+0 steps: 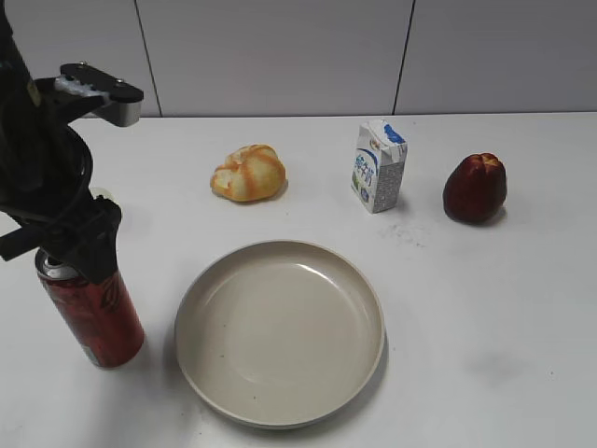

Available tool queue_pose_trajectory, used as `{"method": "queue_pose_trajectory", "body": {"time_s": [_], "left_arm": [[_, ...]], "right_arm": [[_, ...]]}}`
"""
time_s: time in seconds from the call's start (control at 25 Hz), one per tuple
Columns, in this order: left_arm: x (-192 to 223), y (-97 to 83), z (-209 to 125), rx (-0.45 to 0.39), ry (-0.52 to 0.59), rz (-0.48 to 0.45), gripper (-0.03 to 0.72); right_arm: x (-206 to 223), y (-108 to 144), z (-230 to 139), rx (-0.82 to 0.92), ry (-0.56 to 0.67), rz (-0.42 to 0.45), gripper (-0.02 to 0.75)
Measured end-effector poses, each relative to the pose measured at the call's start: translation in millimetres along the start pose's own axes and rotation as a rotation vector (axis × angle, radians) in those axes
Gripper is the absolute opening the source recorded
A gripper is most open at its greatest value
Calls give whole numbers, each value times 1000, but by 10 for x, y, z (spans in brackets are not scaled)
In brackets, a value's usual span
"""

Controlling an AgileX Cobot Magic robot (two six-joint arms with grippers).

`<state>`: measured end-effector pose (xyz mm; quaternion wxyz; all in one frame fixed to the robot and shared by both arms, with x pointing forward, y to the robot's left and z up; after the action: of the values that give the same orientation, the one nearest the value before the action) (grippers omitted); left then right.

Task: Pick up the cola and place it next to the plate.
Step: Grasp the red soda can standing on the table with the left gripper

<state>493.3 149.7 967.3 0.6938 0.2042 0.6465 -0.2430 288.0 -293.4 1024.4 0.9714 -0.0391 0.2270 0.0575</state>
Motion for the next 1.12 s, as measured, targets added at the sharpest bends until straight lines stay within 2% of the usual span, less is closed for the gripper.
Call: {"method": "queue_pose_trajectory", "body": {"time_s": [0.48, 0.8, 1.12], "left_arm": [[119, -16, 8, -12, 45, -20, 627], [116, -24, -44, -26, 79, -24, 531], [100, -7, -38, -25, 79, -13, 528]], "right_arm": [[0, 0, 0, 0, 0, 0, 575], [0, 0, 0, 0, 0, 0, 575], [0, 0, 0, 0, 0, 0, 575]]}}
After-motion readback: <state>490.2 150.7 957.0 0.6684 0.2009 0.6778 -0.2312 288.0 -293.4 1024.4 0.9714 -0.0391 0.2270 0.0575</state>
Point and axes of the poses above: a point on each arm's last joint axis where the gripper is mounted, x pointing out along that axis toward the gripper, y along the wrist's bending axis when the last joint is at zero, z = x × y, the point moved 6 cm from there along x, pointing out along that axis toward the gripper, and after that the axes turned 6 degrees about -x, right-handed, at the moved point
